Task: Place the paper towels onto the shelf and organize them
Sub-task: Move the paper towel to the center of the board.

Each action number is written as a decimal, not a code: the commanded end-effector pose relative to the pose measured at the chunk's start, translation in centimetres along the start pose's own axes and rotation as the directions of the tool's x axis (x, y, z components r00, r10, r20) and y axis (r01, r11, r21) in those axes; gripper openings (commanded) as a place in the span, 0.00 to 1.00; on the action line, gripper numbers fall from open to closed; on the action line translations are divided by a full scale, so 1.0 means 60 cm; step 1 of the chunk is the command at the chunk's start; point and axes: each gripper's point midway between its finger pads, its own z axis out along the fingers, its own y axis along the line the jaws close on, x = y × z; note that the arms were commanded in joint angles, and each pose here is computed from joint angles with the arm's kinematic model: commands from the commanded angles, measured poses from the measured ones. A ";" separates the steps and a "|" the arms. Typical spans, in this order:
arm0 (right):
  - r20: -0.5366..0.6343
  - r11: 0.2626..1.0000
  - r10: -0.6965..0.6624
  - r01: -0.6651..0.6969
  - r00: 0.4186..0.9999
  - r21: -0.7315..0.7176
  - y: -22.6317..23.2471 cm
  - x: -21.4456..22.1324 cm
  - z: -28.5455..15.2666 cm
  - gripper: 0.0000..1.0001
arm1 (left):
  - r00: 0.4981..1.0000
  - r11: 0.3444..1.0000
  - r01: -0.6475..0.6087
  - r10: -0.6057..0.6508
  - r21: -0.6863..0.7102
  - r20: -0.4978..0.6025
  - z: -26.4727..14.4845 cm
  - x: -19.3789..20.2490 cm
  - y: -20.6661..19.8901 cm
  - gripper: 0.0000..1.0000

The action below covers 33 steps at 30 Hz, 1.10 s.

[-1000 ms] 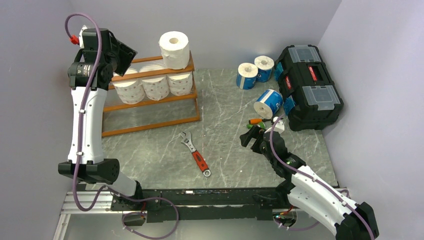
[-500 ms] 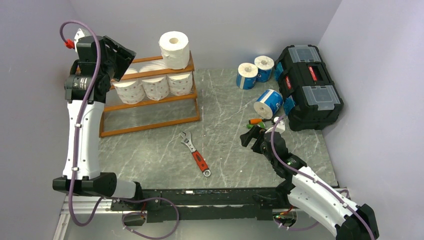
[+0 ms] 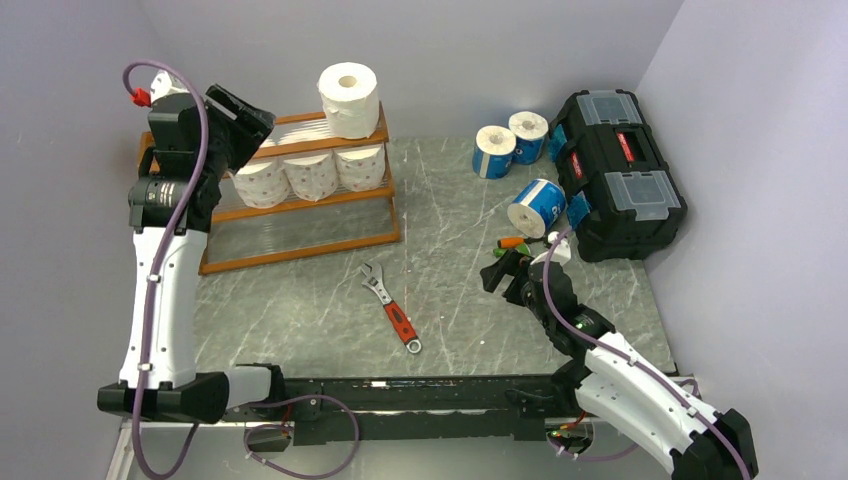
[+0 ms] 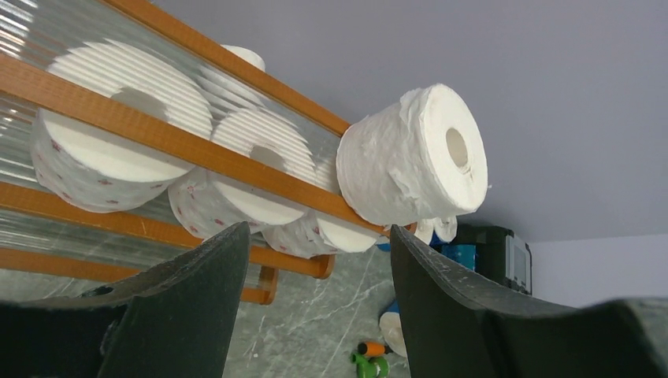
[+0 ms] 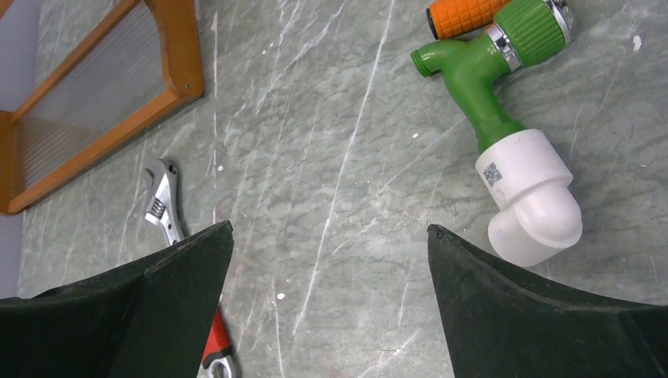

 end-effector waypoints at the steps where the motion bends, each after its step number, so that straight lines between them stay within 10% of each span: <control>1: 0.046 0.999 -0.007 0.009 0.999 -0.051 0.037 -0.040 -0.005 0.96 | 0.998 0.993 -0.063 0.059 0.101 0.038 -0.028 -0.006 -0.021 0.71; 33: 0.204 1.000 -0.016 0.011 0.979 0.024 0.095 -0.165 0.018 0.95 | 0.960 0.942 -0.220 0.255 0.253 -0.114 -0.117 0.217 0.139 0.67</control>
